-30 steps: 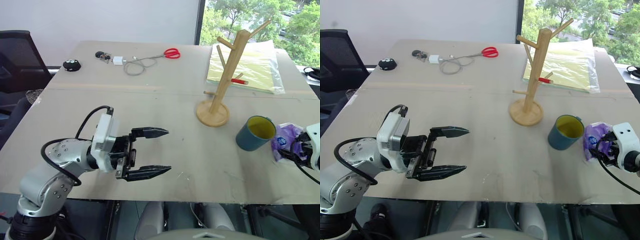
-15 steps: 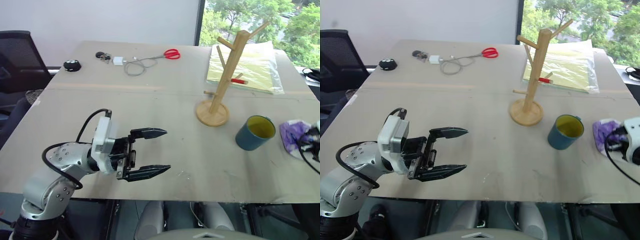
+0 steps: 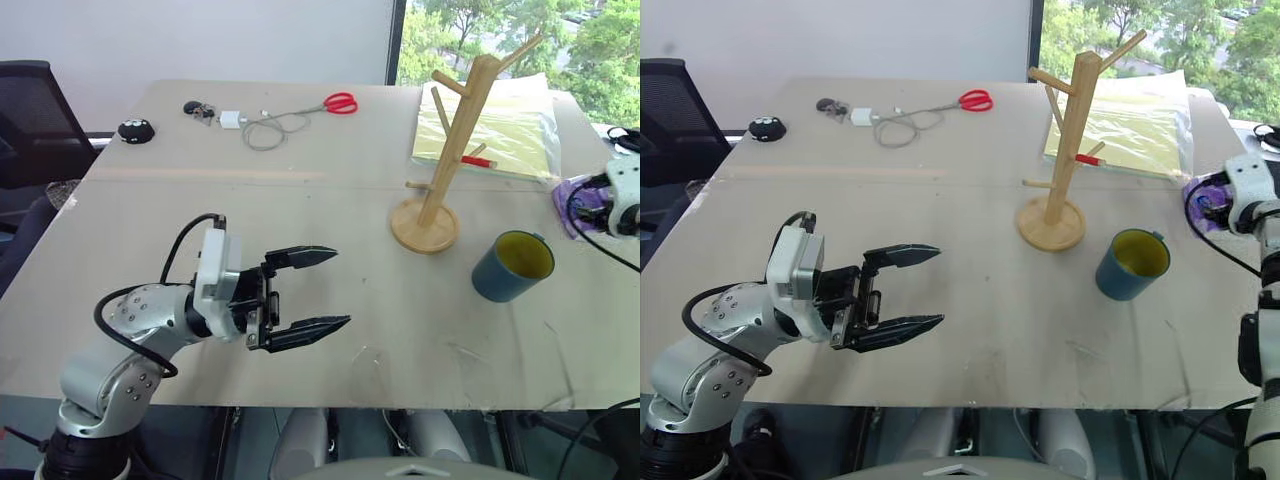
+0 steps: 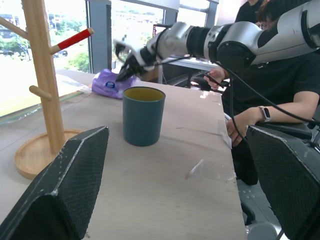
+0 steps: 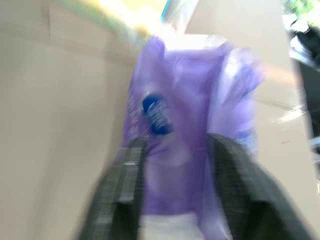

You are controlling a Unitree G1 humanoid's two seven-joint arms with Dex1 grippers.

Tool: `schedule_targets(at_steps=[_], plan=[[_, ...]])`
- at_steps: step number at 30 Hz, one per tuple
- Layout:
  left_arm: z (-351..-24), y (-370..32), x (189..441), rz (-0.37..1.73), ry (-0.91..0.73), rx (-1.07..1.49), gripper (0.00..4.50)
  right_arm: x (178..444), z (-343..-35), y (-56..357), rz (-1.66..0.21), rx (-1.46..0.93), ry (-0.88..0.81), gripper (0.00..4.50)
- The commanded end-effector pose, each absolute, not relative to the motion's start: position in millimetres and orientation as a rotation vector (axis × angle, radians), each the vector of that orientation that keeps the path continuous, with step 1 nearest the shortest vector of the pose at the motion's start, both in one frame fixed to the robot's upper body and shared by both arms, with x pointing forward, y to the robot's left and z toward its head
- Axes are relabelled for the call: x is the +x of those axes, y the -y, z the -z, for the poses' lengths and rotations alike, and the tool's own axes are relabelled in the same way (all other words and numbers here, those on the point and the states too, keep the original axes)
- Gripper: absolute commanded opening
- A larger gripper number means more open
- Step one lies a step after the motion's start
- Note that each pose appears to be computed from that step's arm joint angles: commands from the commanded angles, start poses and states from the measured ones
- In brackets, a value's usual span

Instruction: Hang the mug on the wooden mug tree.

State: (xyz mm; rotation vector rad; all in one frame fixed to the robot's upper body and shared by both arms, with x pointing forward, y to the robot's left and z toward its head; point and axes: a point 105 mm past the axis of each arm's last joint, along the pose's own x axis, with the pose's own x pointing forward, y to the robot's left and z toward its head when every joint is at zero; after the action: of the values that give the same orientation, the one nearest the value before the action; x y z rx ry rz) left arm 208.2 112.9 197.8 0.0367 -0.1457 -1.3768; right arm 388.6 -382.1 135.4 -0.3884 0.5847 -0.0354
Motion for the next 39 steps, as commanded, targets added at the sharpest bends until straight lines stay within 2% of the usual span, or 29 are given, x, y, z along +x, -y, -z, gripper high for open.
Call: schedule_targets(at_steps=[1,2,5,7,13,16,21,29,39], plan=[[-205.2,-112.0,208.3,1.371,0.187,0.060,4.50,391.5,-173.6,387.8,-0.008,-0.480,-0.493,4.09],[-205.1,-112.6,209.1,1.368,0.187,0.061,4.50,388.1,-184.8,386.5,-0.069,-0.505,-0.464,4.46],[-204.9,-114.1,211.5,1.365,0.187,0.061,4.50,373.0,-207.4,384.3,-0.195,-0.501,-0.414,4.46],[-205.0,-114.6,213.8,1.363,0.191,0.063,4.50,351.8,-213.7,380.0,-0.290,-0.475,-0.386,4.46],[-208.4,-115.2,214.7,1.386,0.197,0.065,4.50,302.2,-183.0,358.1,-0.398,-0.399,-0.307,4.46],[-208.4,-117.0,214.7,1.401,0.188,0.078,4.50,291.8,-173.6,345.5,-0.432,-0.302,-0.226,4.46],[-210.9,-119.5,215.7,1.412,0.186,0.100,4.50,294.2,-157.1,331.3,-0.514,-0.214,-0.195,4.46],[-213.5,-123.6,215.6,1.403,0.181,0.115,4.50,315.3,-147.8,315.2,-0.608,-0.171,-0.185,4.46],[-216.2,-128.8,210.4,1.408,0.162,0.096,4.50,325.2,-141.7,296.8,-0.693,-0.138,-0.190,4.46]])
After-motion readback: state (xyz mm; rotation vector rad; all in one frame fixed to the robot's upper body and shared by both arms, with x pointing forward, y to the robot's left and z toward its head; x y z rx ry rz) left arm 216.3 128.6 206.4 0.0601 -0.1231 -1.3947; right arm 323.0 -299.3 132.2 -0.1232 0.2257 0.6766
